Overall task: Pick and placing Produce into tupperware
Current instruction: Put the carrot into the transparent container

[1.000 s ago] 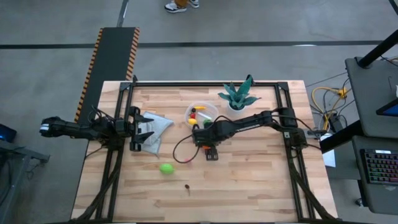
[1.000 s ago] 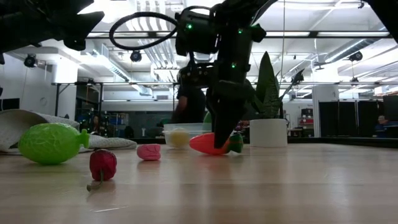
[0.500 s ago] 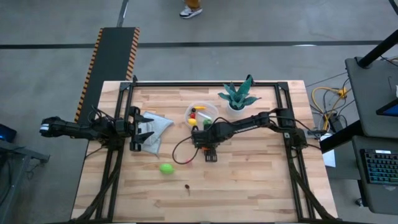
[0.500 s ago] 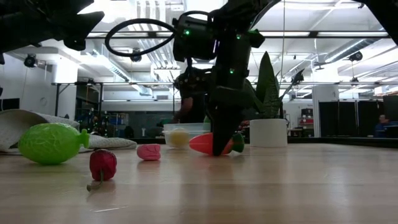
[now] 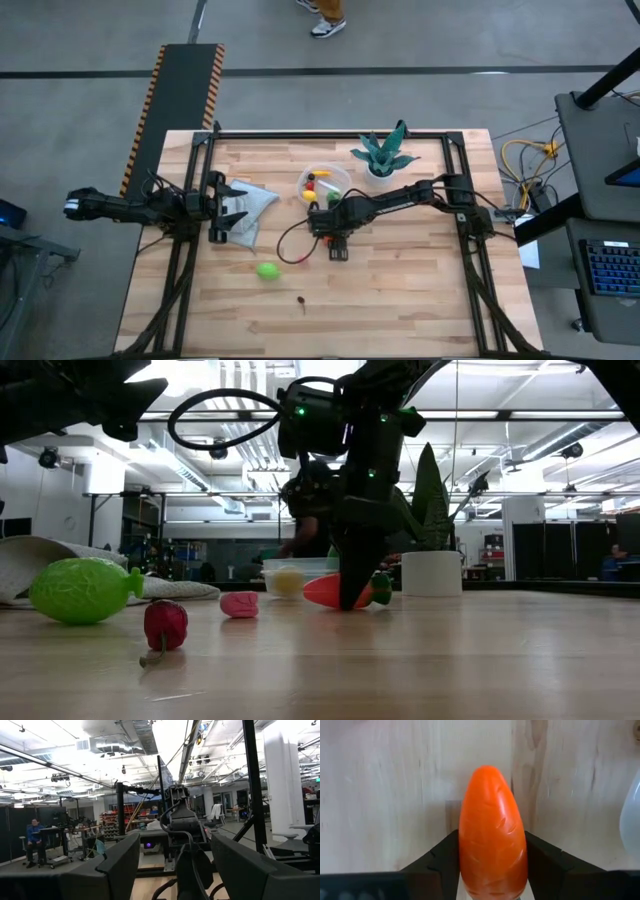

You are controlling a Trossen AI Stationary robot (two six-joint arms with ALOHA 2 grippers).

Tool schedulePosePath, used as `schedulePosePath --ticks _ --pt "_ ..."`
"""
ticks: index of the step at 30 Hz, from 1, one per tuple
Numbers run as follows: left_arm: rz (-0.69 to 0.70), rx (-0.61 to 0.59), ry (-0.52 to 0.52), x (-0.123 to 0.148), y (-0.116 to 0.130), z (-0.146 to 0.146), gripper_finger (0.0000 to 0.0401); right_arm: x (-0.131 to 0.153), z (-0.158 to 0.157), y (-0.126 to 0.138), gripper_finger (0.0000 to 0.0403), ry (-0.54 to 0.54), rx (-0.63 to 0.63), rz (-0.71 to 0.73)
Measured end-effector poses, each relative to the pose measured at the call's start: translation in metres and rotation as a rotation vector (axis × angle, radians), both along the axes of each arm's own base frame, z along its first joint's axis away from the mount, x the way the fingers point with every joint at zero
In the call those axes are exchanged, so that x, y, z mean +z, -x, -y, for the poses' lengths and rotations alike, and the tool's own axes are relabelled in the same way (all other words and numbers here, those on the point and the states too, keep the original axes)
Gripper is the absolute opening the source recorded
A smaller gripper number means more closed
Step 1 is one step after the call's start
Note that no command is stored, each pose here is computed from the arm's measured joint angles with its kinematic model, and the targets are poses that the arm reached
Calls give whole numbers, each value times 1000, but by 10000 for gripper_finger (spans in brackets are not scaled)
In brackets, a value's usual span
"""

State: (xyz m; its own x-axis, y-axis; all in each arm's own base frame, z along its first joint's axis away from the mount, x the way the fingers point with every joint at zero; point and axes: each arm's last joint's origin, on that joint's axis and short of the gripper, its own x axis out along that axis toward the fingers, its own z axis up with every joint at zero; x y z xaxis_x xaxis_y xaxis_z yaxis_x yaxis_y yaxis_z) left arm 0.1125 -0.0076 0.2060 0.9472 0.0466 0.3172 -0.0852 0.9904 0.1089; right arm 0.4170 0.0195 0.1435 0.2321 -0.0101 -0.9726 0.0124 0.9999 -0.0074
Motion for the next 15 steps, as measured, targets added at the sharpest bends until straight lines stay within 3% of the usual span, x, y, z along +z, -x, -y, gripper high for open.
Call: schedulePosePath --ticks 15 --pt "0 0 0 0 0 0 231 17 -8 -8 167 -12 -30 45"
